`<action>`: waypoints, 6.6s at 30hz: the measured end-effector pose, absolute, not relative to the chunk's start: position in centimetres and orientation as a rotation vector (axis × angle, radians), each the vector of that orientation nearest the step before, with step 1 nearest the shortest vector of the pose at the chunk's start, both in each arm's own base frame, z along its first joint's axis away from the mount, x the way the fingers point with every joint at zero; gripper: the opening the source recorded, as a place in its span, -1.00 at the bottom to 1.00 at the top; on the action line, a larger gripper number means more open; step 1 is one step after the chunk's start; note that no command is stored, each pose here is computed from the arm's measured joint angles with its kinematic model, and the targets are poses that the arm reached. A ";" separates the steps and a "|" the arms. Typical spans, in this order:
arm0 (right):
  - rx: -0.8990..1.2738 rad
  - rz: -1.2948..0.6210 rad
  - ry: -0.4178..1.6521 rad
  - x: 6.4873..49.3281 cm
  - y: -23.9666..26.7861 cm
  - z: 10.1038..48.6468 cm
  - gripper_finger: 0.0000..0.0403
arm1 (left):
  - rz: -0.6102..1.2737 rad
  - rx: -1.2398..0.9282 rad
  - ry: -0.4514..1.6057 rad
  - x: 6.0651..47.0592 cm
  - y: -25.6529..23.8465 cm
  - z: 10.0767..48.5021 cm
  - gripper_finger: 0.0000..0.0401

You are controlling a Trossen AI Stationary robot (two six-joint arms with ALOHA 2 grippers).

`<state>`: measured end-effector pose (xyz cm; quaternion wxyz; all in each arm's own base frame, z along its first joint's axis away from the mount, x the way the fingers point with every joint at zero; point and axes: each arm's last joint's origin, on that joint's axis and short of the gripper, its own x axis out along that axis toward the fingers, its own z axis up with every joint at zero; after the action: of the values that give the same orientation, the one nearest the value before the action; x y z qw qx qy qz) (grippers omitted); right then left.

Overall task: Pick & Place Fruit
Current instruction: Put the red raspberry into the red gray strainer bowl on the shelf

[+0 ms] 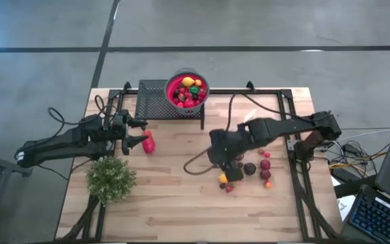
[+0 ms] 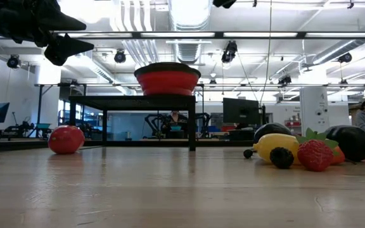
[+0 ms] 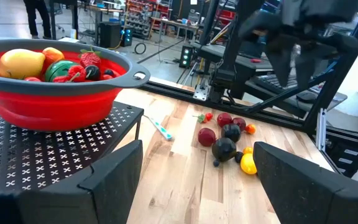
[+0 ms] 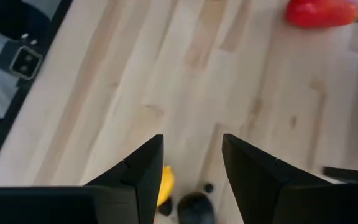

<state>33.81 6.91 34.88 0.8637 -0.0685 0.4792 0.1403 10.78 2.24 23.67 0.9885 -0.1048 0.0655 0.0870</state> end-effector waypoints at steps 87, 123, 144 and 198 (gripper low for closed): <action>-0.059 0.281 1.061 30.2 12.7 15.8 -0.32 | 0.175 -0.210 0.131 10.8 2.2 23.7 0.56; -0.128 0.219 1.222 29.8 12.3 13.2 -0.30 | 0.175 -0.211 0.131 10.8 2.2 23.7 0.56; -0.126 0.224 1.225 29.8 12.3 13.4 -0.45 | 0.175 -0.210 0.131 10.8 2.2 23.7 0.56; -0.022 -0.364 0.709 35.9 -16.3 36.0 -0.51 | 0.175 -0.210 0.132 10.8 2.2 23.7 0.56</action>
<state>35.85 -16.32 35.97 0.9216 -0.0106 0.3453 -0.1771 10.78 2.24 23.67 0.9885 -0.1048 0.0655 0.0872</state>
